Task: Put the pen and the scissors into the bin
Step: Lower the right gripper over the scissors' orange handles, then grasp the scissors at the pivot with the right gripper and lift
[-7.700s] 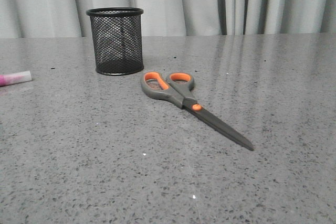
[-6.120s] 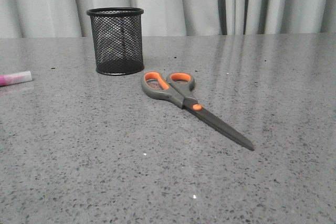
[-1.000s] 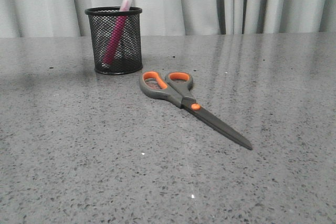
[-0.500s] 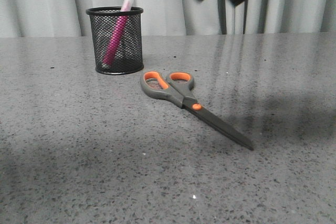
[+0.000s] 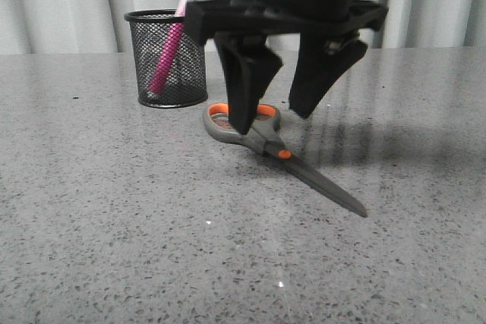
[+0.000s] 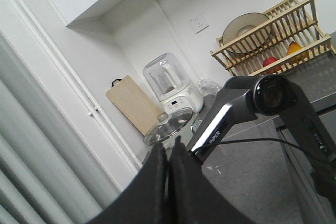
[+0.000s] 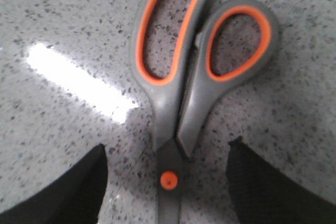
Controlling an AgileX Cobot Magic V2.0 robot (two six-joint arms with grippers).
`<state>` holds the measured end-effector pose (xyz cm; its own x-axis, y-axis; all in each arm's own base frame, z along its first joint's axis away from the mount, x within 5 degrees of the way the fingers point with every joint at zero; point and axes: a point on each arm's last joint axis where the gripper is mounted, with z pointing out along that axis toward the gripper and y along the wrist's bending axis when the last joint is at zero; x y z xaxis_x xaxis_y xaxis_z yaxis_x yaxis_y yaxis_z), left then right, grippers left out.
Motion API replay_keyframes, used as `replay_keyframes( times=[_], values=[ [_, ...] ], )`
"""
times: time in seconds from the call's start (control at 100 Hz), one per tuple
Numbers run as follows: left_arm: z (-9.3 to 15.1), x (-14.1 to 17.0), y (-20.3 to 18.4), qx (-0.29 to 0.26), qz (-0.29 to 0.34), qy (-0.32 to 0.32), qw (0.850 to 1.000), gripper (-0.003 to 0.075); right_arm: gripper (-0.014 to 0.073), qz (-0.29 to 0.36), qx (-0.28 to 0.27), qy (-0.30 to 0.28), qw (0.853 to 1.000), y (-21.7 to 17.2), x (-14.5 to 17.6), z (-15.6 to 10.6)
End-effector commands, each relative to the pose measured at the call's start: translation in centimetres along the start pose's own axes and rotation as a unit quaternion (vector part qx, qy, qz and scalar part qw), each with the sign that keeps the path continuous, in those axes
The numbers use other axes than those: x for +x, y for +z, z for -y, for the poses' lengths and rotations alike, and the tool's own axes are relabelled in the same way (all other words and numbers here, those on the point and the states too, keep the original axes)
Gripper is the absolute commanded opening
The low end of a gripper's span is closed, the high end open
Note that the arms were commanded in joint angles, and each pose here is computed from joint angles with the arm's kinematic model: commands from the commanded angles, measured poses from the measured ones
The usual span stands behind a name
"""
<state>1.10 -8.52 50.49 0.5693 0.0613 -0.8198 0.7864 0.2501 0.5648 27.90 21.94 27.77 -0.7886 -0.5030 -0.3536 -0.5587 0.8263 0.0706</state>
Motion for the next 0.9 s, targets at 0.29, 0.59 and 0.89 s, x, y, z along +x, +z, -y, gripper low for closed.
replay_keyframes(
  times=[0.29, 0.59, 0.89],
  values=[
    [-0.3, -0.3, 0.1, 0.001, 0.038, -0.034, 0.999, -0.0019, 0.0339, 0.013, 0.016, 0.015, 1.000, 0.8, -1.3, 0.1],
    [-0.2, -0.3, 0.1, 0.004, 0.040, -0.034, 0.999, -0.0019, -0.0037, -0.006, 0.032, 0.012, 0.999, 2.6, -1.3, 0.4],
    [0.9, -1.2, -1.9, -0.079, -0.003, -0.004, 0.997, -0.0019, -0.0067, 0.079, 0.035, 0.004, 0.996, -4.5, -0.8, 0.4]
  ],
)
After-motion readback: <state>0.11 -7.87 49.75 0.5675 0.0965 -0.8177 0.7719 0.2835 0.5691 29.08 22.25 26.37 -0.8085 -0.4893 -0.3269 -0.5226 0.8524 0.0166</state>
